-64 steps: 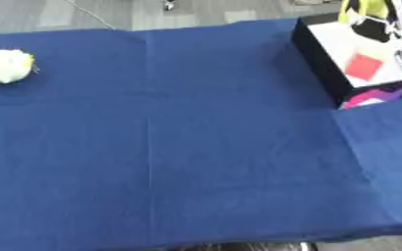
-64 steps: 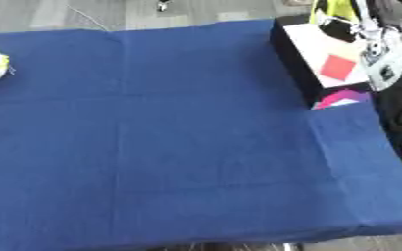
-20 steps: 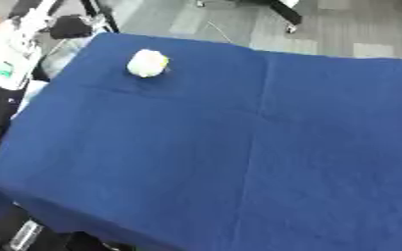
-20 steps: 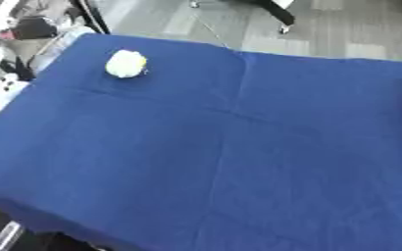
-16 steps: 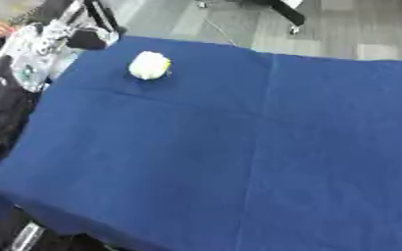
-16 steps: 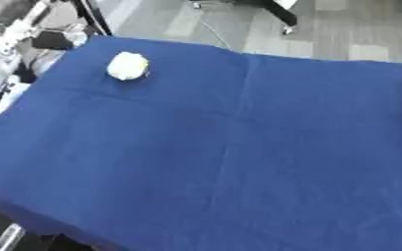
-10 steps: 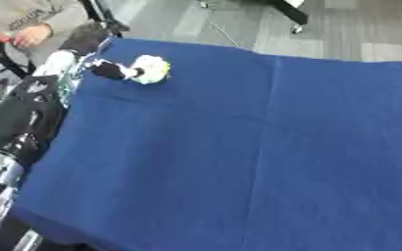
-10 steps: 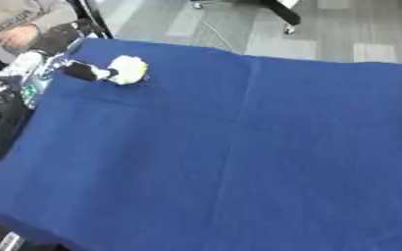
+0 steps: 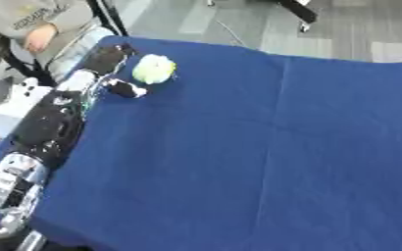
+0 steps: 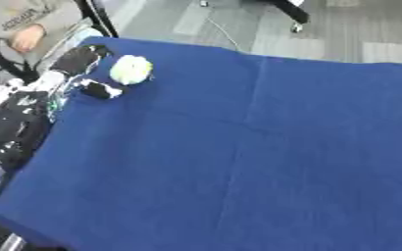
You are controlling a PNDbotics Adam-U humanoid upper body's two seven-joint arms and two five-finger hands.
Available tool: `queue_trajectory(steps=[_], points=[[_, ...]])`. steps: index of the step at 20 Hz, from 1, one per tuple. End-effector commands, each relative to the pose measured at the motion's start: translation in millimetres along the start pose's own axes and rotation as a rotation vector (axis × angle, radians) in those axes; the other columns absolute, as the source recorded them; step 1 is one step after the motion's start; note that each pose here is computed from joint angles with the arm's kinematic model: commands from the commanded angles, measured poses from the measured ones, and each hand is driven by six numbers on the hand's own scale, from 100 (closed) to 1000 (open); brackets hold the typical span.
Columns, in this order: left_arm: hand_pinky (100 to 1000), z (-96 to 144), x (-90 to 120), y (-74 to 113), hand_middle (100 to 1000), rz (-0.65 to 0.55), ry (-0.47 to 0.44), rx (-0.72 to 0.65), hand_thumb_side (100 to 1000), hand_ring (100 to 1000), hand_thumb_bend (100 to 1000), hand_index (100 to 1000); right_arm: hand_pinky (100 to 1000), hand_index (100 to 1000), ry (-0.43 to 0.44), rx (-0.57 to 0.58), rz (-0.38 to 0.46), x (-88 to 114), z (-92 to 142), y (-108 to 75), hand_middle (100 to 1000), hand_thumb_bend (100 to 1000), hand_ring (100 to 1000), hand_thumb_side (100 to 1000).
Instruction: Pick up the objects with one hand, pass them to the other hand, and then place them into the box on the other side of the table.
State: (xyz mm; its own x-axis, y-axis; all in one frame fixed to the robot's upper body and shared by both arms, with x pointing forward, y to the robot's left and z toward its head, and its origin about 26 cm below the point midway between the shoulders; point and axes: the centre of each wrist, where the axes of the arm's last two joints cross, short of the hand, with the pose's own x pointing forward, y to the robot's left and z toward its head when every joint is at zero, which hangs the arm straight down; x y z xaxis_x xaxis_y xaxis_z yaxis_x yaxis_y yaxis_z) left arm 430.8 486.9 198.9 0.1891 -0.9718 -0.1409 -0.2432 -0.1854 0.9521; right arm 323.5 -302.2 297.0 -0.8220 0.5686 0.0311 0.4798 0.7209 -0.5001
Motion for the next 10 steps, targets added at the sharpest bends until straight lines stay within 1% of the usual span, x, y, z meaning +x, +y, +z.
queue_trajectory(steps=[1, 4, 7, 8, 9, 10], points=[[822, -2.0, -7.7, 10.2, 778, 0.005, 0.033, 0.051, 510, 778, 498, 871, 895, 1000, -0.024, -0.004, 0.005, 1.5, -6.6, -4.9, 757, 100, 889, 257], [819, -1.7, -5.2, 6.5, 770, 0.016, 0.038, 0.052, 505, 771, 477, 864, 895, 1000, -0.025, -0.007, -0.004, 1.5, -6.5, -3.2, 755, 100, 889, 266], [807, -2.1, -2.5, 4.6, 725, 0.02, 0.051, 0.067, 420, 735, 437, 829, 896, 1000, -0.023, -0.006, -0.011, 1.1, -6.0, -1.4, 754, 100, 890, 275], [793, -2.2, -1.7, 3.9, 666, 0.019, 0.057, 0.075, 325, 689, 401, 789, 896, 1000, -0.021, -0.006, -0.013, 0.7, -5.6, -0.9, 753, 100, 890, 281], [786, -2.2, -0.9, 3.0, 639, 0.018, 0.065, 0.084, 272, 666, 382, 770, 896, 1000, -0.019, -0.005, -0.014, 0.2, -5.2, -0.5, 752, 100, 890, 282], [749, -2.2, -0.4, 2.4, 548, 0.018, 0.075, 0.096, 159, 589, 336, 702, 897, 1000, -0.016, -0.005, -0.015, -0.3, -4.6, -0.3, 752, 100, 890, 286]])
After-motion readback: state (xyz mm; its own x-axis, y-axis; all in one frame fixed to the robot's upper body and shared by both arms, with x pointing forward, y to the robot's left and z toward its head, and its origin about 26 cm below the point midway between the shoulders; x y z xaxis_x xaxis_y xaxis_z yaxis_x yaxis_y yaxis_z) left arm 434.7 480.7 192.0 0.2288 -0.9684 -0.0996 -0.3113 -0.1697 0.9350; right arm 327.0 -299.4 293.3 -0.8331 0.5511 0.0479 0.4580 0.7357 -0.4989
